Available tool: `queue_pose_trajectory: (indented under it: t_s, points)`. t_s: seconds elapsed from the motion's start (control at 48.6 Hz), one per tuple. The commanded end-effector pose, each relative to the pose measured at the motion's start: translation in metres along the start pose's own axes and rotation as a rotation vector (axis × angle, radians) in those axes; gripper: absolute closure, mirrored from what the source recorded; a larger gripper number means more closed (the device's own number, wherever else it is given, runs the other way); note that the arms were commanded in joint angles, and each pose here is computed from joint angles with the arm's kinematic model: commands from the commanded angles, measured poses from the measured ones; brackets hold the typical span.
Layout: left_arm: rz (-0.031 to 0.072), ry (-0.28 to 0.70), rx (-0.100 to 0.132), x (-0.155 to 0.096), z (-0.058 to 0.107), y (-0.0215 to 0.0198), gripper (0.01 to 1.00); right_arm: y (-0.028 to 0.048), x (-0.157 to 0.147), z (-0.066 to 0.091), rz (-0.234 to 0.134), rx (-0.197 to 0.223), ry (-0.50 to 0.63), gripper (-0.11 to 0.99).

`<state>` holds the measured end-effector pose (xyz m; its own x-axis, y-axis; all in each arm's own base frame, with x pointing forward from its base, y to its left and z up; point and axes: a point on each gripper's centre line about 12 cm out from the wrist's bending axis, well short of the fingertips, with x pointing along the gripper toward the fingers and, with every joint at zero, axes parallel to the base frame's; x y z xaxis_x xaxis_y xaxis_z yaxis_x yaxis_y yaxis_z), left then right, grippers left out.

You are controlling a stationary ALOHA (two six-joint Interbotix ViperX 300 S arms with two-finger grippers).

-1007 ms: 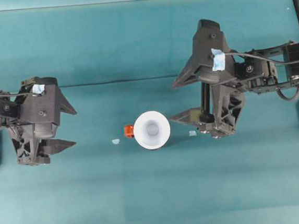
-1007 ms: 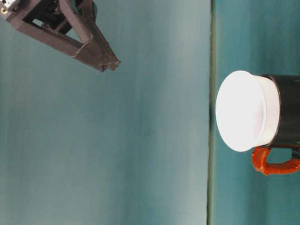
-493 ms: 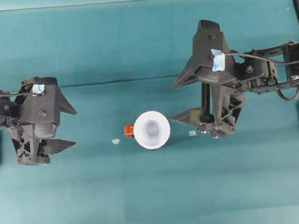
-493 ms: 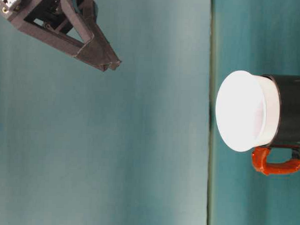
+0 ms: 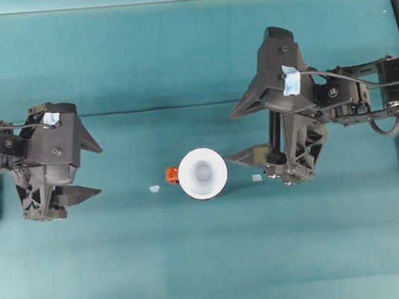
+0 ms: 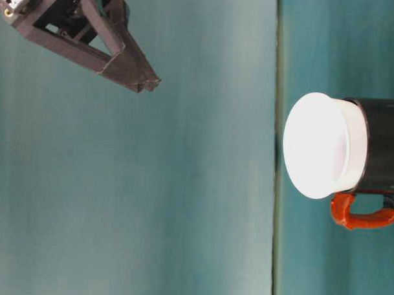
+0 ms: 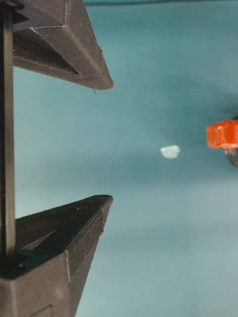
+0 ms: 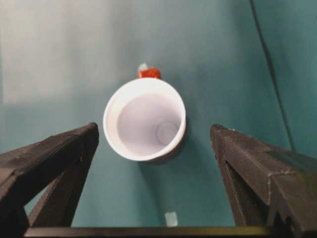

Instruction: Put the paper cup into the moved red handle cup holder.

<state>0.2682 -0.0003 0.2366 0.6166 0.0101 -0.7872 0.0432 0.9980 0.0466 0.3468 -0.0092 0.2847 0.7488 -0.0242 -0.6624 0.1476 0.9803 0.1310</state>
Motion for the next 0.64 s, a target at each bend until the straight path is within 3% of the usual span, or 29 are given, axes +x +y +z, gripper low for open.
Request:
queue_pose_trajectory:
  t_s: [0.0,0.329,0.617]
  points:
    - [0.002,-0.025,0.002,-0.004,0.005,0.0001,0.102,0.0020,-0.008,0.005,0.008,0.004,-0.028,-0.01]
    - [0.002,-0.025,0.002,-0.004,0.006,0.0002,0.102,0.0023,-0.008,0.006,0.010,0.004,-0.034,-0.01]
    - [0.002,-0.025,-0.004,-0.004,0.006,0.0002,0.102,0.0044,-0.013,0.017,0.022,0.003,-0.096,-0.01]
